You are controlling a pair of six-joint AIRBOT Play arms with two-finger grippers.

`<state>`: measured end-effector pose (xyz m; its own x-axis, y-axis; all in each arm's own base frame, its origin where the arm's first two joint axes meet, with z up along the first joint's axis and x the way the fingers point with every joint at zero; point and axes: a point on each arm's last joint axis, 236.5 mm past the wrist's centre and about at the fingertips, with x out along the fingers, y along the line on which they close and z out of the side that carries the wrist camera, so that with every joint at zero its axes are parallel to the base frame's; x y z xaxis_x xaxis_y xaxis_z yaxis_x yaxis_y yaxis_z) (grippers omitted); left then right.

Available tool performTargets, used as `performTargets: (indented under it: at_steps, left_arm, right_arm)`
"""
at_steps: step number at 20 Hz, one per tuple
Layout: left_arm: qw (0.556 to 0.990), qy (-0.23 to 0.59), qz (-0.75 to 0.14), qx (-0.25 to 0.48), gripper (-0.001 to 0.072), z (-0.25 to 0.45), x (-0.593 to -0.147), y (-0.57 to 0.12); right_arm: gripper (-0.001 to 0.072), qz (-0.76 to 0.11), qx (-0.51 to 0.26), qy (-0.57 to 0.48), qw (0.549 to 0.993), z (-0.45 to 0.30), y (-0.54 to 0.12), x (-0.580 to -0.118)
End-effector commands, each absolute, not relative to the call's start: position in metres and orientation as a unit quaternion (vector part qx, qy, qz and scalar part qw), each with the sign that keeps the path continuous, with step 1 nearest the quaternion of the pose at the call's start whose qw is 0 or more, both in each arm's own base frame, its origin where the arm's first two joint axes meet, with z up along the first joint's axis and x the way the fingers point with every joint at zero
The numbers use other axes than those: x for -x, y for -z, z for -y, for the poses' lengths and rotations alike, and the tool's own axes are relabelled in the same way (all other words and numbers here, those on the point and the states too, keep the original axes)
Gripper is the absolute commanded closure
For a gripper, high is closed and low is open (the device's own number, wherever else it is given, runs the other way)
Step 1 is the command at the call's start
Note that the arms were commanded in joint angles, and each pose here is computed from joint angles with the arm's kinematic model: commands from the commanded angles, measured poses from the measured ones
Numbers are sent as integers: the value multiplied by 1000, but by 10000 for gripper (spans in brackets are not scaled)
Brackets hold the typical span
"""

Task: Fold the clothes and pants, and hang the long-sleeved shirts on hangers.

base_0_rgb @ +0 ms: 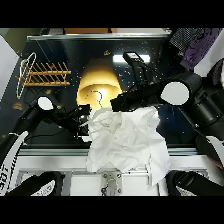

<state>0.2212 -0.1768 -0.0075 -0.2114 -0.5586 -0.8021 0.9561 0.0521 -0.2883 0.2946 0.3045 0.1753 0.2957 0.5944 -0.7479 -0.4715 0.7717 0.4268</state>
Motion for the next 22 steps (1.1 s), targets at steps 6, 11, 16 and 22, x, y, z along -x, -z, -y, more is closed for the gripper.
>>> performTargets:
  at_steps: [6,11,16,22]
  left_arm:
    - [583,649,-430,-232,692,177,-221,8]
    - [583,649,-430,-232,692,177,-221,8]
    - [583,649,-430,-232,691,177,-221,8]
    - [583,649,-430,-232,692,177,-221,8]
  right_arm:
    - [699,-463,-75,-413,781,-362,-193,-284]
    - [699,-476,-62,-422,769,-375,-185,-279]
    - [677,-478,-34,-433,763,-372,-180,-274]
    - [39,-487,-23,-433,758,-355,-193,-266]
